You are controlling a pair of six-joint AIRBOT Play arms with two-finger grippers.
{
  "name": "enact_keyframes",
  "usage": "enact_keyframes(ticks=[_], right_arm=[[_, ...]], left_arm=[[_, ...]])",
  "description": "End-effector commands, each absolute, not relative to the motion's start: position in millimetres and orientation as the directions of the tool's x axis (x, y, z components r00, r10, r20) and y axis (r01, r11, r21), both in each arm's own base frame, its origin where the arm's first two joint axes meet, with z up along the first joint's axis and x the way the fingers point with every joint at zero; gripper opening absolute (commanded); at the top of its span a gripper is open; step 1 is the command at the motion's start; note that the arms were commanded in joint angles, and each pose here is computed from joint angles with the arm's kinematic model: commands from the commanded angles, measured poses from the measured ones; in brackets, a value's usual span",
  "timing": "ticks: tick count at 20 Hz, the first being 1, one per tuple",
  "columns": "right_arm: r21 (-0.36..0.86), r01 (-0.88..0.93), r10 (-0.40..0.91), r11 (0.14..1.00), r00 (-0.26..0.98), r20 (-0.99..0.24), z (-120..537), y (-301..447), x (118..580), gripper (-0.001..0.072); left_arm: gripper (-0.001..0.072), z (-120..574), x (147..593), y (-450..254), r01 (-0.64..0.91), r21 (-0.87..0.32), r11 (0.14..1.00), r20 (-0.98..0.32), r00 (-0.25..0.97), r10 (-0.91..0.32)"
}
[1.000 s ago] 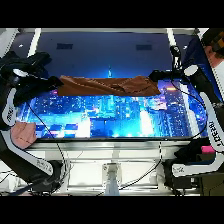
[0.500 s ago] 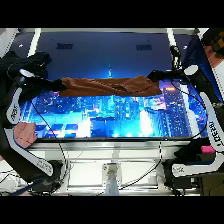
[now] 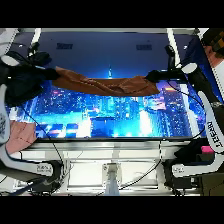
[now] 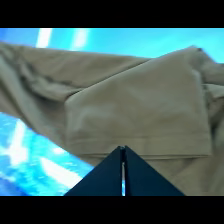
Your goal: Fold the clothes and pants, and hang the long-sleeved shirts on hangers.
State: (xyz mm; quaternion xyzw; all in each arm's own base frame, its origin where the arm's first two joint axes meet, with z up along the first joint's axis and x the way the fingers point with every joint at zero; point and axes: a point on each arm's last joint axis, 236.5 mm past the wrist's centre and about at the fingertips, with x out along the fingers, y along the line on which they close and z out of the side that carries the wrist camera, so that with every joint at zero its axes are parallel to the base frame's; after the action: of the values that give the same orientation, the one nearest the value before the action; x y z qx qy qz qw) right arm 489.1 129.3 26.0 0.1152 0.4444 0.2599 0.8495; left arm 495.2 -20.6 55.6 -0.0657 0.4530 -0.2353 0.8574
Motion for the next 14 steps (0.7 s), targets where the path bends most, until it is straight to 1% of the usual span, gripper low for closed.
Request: enact_keyframes(ticks=[1, 3, 5, 6, 7, 8, 10, 12, 14], right_arm=[[0.434, -0.437, 0.609, 0.788, 0.449, -0.654, 48, 193, 483, 0.0014], [0.436, -0.472, 0.637, 0.766, 0.465, -0.615, 60, 247, 479, 0.0013], [0.39, -0.55, 0.658, 0.739, 0.461, -0.595, 64, 296, 464, 0.0012], [0.356, -0.573, 0.652, 0.739, 0.471, -0.595, 63, 316, 457, 0.0011], [0.347, -0.562, 0.64, 0.751, 0.492, -0.59, 61, 331, 455, 0.0011], [0.366, -0.535, 0.635, 0.761, 0.505, -0.584, 57, 342, 455, 0.0011], [0.427, -0.479, 0.637, 0.767, 0.489, -0.596, 38, 359, 450, 0.001], [0.487, -0.403, 0.631, 0.775, 0.447, -0.634, 6, 369, 445, 0.001], [0.565, -0.316, 0.647, 0.762, 0.388, -0.657, -22, 385, 438, 0.001]], left_arm=[[0.0018, 129, 468, -31, 0.376, -0.29, 0.88, -0.699, 0.545, -0.463], [0.0018, 153, 449, -38, 0.384, -0.294, 0.875, -0.69, 0.548, -0.472], [0.0018, 166, 435, -43, 0.395, -0.297, 0.869, -0.689, 0.541, -0.481], [0.0018, 171, 431, -45, 0.393, -0.302, 0.868, -0.688, 0.541, -0.484], [0.0018, 174, 428, -47, 0.376, -0.322, 0.869, -0.686, 0.54, -0.488], [0.0018, 178, 423, -52, 0.376, -0.348, 0.859, -0.679, 0.53, -0.508], [0.0018, 186, 415, -66, 0.402, -0.398, 0.825, -0.653, 0.508, -0.562], [0.0018, 191, 413, -75, 0.419, -0.422, 0.804, -0.634, 0.498, -0.592], [0.0018, 190, 412, -83, 0.435, -0.422, 0.795, -0.635, 0.484, -0.602]])
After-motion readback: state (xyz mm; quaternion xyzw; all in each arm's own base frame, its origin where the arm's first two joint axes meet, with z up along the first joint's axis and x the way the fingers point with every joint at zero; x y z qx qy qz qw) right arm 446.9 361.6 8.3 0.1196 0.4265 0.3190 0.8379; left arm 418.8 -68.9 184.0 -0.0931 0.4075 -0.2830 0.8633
